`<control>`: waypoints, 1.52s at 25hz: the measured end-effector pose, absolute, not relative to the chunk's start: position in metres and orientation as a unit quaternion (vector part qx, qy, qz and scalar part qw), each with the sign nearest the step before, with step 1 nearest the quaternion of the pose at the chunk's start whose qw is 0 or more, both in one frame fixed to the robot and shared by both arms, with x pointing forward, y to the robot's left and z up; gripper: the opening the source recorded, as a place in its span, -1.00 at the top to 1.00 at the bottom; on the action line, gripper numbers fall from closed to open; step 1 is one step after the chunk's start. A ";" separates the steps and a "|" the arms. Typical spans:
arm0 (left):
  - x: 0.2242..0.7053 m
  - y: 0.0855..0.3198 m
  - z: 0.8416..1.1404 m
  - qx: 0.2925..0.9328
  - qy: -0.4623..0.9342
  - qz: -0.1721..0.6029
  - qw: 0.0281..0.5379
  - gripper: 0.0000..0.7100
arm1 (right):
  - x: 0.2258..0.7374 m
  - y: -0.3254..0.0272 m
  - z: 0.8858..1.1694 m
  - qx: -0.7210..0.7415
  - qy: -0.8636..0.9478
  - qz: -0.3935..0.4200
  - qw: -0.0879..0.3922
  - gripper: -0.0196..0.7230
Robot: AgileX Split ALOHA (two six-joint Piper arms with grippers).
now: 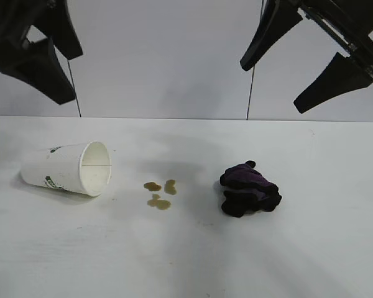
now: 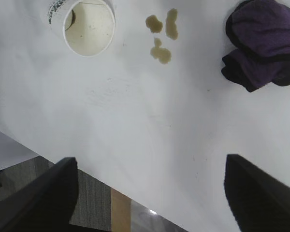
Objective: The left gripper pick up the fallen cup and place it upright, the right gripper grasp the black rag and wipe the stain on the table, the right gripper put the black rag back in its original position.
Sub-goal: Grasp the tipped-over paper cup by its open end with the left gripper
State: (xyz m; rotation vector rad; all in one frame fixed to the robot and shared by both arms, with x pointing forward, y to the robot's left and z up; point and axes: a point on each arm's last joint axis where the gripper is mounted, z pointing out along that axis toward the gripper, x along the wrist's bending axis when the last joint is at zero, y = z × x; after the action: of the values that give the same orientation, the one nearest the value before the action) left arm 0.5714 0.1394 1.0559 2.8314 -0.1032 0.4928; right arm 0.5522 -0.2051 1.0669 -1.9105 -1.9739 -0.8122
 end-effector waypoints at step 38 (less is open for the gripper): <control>0.614 0.111 0.917 0.979 -0.117 0.157 -0.052 -0.96 | 0.552 -0.205 1.067 -0.661 -0.682 -0.281 0.138 -0.58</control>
State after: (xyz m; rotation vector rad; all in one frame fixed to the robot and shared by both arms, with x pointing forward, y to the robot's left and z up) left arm 0.6137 0.1105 0.9172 3.1834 -0.3798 0.5107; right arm 0.5522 -0.2051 1.0669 -1.9105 -1.9739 -0.8122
